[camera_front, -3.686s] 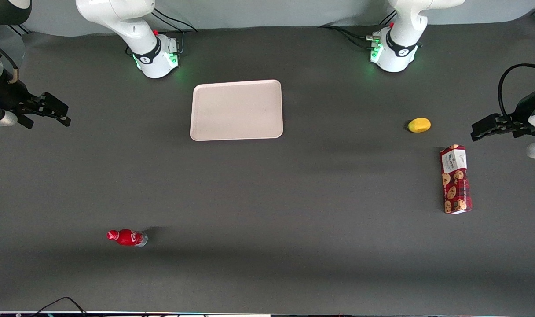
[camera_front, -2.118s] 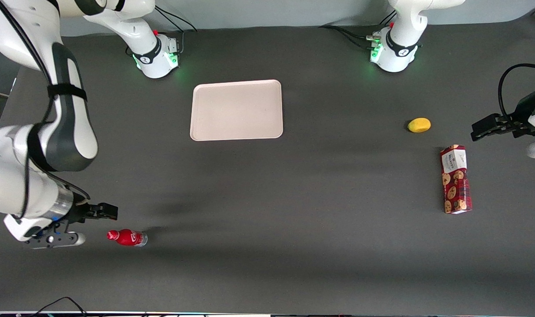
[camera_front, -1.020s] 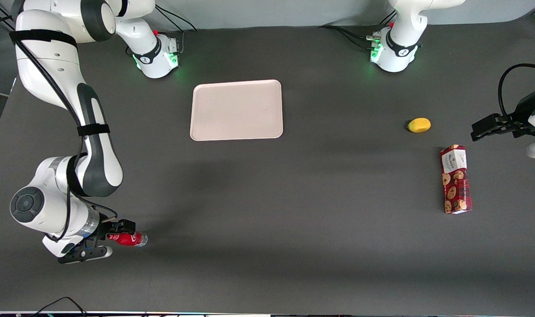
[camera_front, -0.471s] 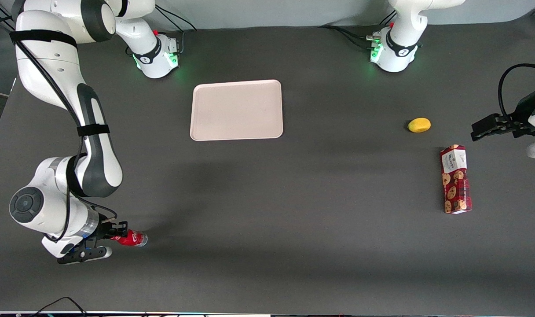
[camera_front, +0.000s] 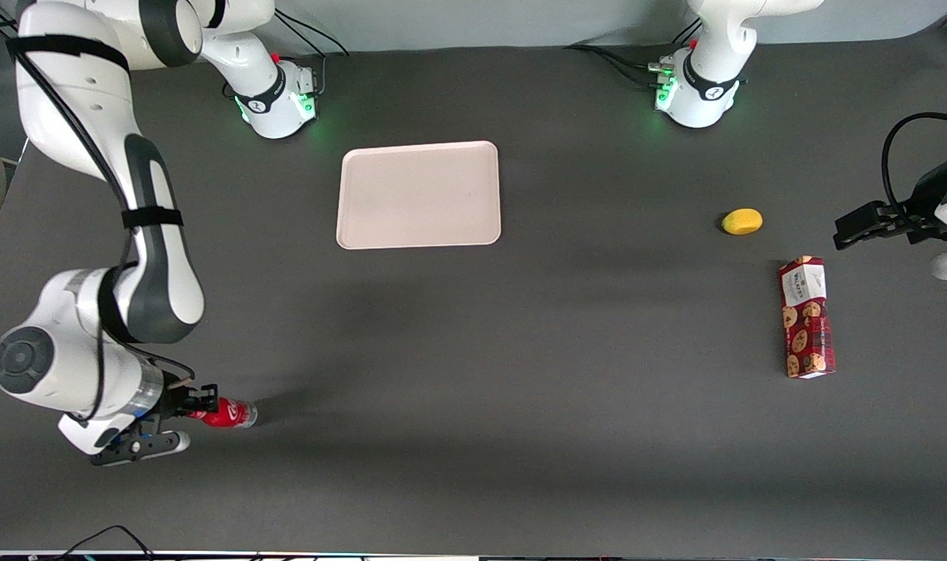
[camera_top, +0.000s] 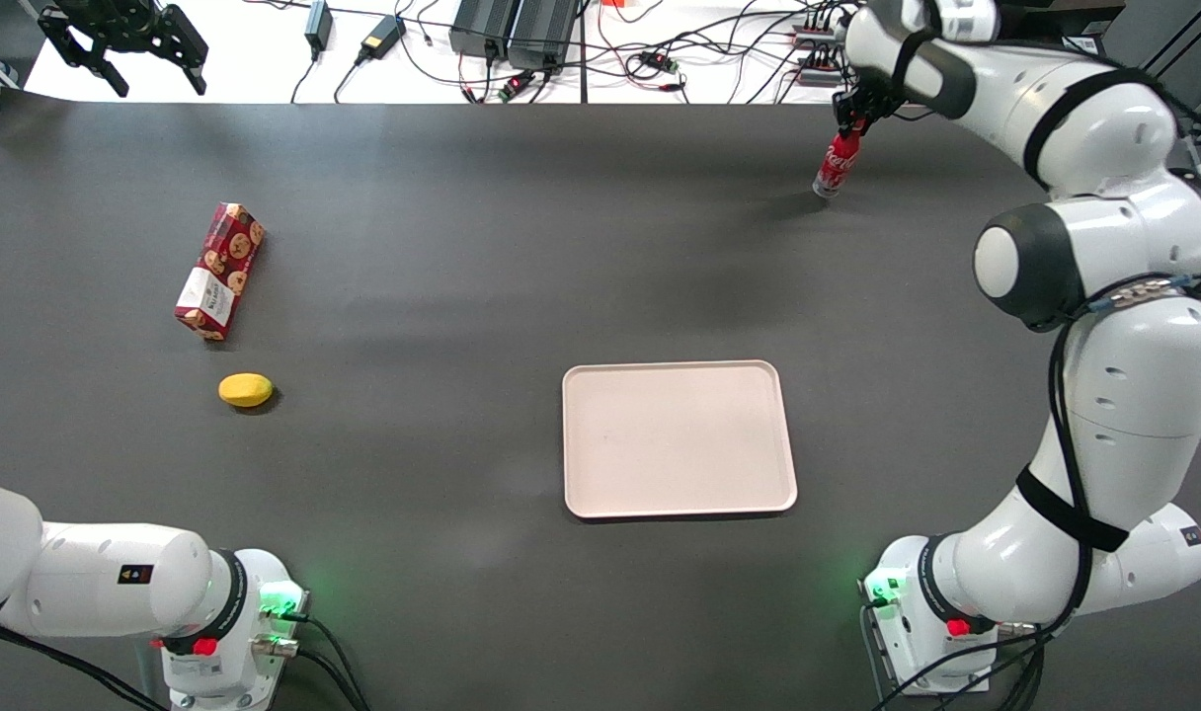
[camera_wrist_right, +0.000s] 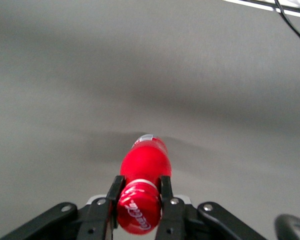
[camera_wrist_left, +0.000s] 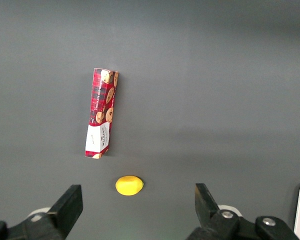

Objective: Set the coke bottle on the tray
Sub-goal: 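Lift the bottle and carry it over the white tray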

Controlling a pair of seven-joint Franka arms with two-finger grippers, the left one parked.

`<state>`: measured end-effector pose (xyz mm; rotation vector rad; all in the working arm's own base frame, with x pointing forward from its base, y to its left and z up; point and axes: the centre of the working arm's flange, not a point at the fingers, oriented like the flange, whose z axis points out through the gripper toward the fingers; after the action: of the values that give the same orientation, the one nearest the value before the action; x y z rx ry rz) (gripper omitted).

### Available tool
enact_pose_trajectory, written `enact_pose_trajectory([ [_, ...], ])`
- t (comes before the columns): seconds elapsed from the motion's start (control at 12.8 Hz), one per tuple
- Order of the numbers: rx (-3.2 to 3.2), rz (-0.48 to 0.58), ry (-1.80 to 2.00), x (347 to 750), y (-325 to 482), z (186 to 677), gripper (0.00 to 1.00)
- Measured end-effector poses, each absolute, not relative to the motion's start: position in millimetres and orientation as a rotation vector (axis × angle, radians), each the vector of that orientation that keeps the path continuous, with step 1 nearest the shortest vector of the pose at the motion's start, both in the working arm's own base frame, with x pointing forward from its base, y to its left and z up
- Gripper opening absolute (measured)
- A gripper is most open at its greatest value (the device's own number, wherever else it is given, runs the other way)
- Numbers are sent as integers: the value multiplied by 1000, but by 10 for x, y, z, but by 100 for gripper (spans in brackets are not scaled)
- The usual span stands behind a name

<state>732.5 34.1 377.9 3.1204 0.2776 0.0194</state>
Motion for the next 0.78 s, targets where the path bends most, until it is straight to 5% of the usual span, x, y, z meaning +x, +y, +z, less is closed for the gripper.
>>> enact_pose_trajectory([
  [0.31, 3159, -55, 254, 6733, 365, 4688, 33],
  [0.78, 3186, -145, 189, 5120, 1361, 5019, 33],
])
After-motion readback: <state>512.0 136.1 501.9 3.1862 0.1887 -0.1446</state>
